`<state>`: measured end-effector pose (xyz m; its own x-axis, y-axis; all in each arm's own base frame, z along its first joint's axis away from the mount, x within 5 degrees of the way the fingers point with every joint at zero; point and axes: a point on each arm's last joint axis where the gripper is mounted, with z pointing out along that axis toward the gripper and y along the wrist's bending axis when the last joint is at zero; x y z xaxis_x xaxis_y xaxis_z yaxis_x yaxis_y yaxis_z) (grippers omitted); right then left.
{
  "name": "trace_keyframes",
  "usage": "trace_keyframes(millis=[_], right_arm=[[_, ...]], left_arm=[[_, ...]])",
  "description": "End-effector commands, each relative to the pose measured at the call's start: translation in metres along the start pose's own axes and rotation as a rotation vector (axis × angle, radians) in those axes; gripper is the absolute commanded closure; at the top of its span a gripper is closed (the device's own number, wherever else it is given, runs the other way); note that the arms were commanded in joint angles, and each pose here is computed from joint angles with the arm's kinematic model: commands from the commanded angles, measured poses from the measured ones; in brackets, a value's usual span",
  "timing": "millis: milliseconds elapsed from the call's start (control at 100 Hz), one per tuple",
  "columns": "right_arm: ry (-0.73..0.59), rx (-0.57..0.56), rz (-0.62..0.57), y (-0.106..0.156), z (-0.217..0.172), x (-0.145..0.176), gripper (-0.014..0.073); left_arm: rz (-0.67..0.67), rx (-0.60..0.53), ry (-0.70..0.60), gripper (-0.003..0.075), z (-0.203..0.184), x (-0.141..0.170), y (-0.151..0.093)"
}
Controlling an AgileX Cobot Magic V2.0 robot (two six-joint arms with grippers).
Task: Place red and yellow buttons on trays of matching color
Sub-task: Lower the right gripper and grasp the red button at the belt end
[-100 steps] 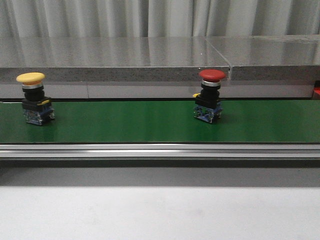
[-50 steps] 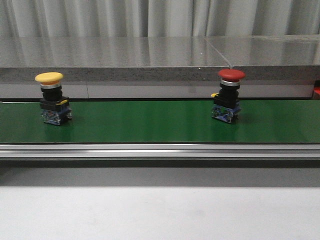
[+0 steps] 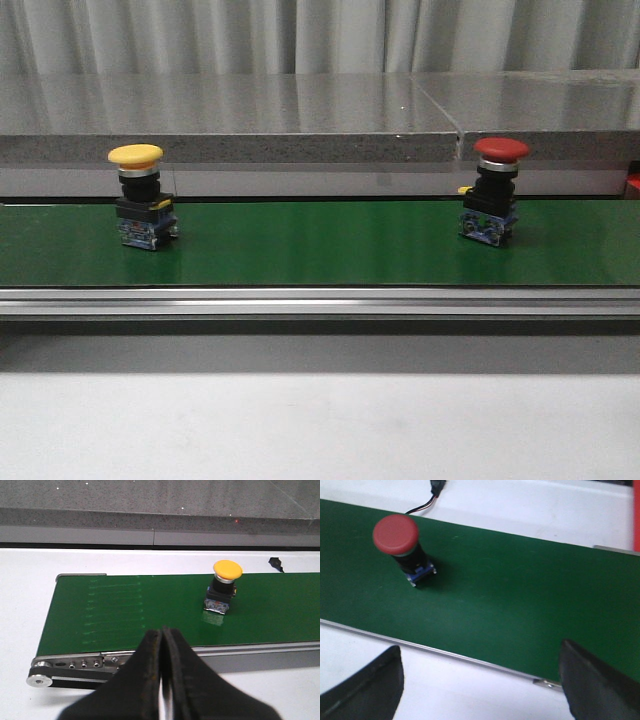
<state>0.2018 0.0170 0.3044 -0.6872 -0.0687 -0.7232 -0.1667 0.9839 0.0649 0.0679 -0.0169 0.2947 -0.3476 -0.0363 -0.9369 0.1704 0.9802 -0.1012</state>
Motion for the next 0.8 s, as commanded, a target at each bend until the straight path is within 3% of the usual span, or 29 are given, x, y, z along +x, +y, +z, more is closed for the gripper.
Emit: trace_keyframes(millis=[0, 270, 630, 720, 790], right_arm=[[-0.069, -0.01, -0.032, 0.003, 0.011, -0.025, -0.0029], [0.037, -0.043, -0.058, 0.007, 0.065, -0.048, -0.0029], [0.063, -0.055, -0.077, 0.01, 0.099, -0.065, -0.0027], [0.065, -0.053, -0.075, 0.009, 0.105, -0.067, 0.0026], [0.078, -0.055, -0.074, 0.009, 0.11, -0.066, 0.0133]], left_arm=[[-0.012, 0.009, -0.087, 0.0739, -0.003, -0.014, -0.001], [-0.012, 0.009, -0.087, 0.0739, -0.003, -0.014, -0.001], [-0.012, 0.009, -0.087, 0.0739, -0.003, -0.014, -0.001], [-0.012, 0.009, -0.087, 0.0739, -0.003, -0.014, -0.001], [-0.012, 0.009, -0.087, 0.0739, -0.003, -0.014, -0.001]])
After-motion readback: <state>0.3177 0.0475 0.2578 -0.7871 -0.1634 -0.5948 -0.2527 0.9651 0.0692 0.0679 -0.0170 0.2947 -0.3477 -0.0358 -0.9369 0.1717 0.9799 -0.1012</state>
